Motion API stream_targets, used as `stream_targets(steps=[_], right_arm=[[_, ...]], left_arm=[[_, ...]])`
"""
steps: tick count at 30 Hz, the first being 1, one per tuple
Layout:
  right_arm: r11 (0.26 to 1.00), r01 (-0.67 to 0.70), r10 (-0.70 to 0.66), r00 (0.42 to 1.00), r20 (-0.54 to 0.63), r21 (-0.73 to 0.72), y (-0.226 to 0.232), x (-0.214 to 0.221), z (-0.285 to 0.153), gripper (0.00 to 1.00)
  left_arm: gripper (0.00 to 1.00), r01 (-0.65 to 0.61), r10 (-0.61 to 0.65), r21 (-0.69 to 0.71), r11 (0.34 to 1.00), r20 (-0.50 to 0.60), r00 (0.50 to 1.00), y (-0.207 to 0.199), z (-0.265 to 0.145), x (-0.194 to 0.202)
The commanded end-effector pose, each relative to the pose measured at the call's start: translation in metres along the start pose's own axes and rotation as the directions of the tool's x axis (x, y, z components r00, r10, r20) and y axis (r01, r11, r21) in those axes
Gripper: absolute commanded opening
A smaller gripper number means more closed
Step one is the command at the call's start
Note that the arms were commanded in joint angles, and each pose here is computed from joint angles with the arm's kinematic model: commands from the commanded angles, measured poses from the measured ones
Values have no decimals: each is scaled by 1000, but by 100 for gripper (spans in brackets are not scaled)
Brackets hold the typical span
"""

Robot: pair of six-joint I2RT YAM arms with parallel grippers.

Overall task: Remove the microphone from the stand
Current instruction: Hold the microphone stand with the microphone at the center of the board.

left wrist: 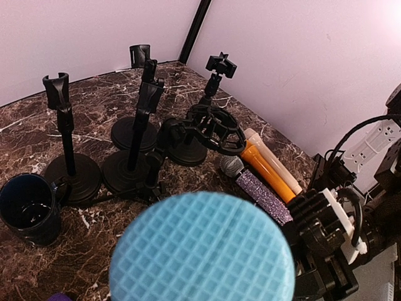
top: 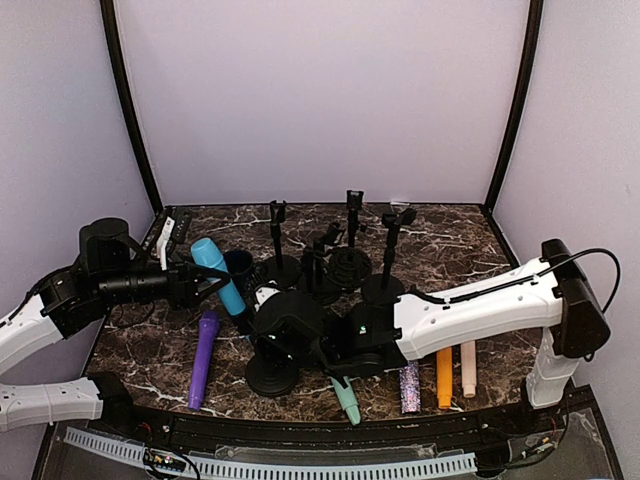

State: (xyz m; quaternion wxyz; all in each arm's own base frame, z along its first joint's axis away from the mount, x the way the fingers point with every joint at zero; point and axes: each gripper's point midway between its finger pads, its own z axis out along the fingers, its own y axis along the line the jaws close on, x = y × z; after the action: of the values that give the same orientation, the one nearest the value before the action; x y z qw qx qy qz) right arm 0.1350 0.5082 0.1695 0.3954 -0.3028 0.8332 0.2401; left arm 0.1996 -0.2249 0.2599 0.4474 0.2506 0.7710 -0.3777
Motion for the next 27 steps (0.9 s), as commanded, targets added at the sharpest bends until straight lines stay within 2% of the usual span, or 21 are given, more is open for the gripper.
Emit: stream_targets(steps=[1,15,17,22,27], right_arm=[[999,-15,14,1000,23,31,-1,-5,-1,29],[999,-13,13,1000,26,34,0,-1,-2,3],[999,-11,10,1000,26,35,1,0,-2,2],[999,-9,8,1000,30,33,3,1,-1,1],[1000,7,-7,1000,29,27,8,0,0,0]], left_arm=[[47,-31,31,3,1000,25,999,-4,-3,-12],[51,-57,56,24,998,38,998,-6,5,-13],[51,-61,60,31,998,31,998,-7,8,-14],[61,-41,38,72,997,34,999,-11,16,-15],[64,-8,6,51,999,42,999,-3,23,-14]])
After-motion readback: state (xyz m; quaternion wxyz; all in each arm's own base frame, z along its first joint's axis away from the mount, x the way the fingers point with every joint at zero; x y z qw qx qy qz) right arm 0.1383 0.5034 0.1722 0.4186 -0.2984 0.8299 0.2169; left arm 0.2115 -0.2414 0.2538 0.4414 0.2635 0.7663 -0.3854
